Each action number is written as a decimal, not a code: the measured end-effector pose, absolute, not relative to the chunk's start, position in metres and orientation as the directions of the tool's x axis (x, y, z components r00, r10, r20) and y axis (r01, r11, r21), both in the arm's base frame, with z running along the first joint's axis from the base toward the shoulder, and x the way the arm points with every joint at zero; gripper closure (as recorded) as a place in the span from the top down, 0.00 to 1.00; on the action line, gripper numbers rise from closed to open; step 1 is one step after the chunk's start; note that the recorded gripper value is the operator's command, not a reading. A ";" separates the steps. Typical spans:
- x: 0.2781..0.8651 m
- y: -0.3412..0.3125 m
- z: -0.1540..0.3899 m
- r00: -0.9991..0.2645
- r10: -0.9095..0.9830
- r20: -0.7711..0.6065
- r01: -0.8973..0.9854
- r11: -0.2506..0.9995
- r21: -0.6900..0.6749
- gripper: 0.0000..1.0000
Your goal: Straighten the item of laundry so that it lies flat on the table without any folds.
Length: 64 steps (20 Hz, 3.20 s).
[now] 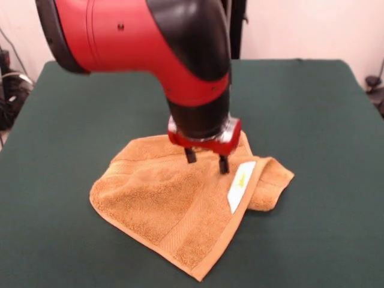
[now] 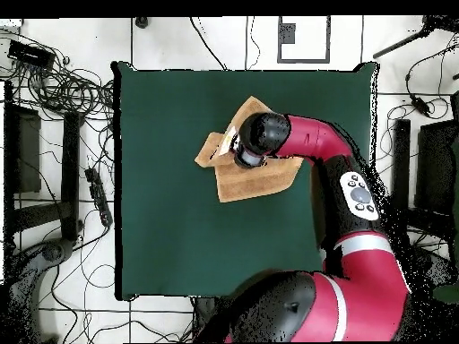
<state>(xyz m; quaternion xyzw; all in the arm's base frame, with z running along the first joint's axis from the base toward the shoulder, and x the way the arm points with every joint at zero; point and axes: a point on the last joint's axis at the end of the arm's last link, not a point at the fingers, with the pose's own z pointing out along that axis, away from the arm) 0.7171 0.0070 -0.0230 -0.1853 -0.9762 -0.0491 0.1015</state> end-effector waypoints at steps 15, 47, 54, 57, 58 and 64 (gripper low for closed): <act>0.696 -0.014 -0.029 -0.695 0.356 0.624 0.478 0.877 0.032 1.00; 0.762 -0.103 0.026 -0.882 0.472 0.012 0.472 0.881 0.045 1.00; 0.766 -0.106 0.025 -0.880 0.475 0.002 0.474 0.879 0.046 1.00; 0.769 -0.107 0.020 -0.879 0.476 -0.014 0.475 0.878 0.050 1.00; 0.770 -0.108 0.018 -0.879 0.477 -0.019 0.476 0.878 0.052 1.00; 0.772 -0.107 0.003 -0.876 0.480 -0.050 0.477 0.877 0.067 1.00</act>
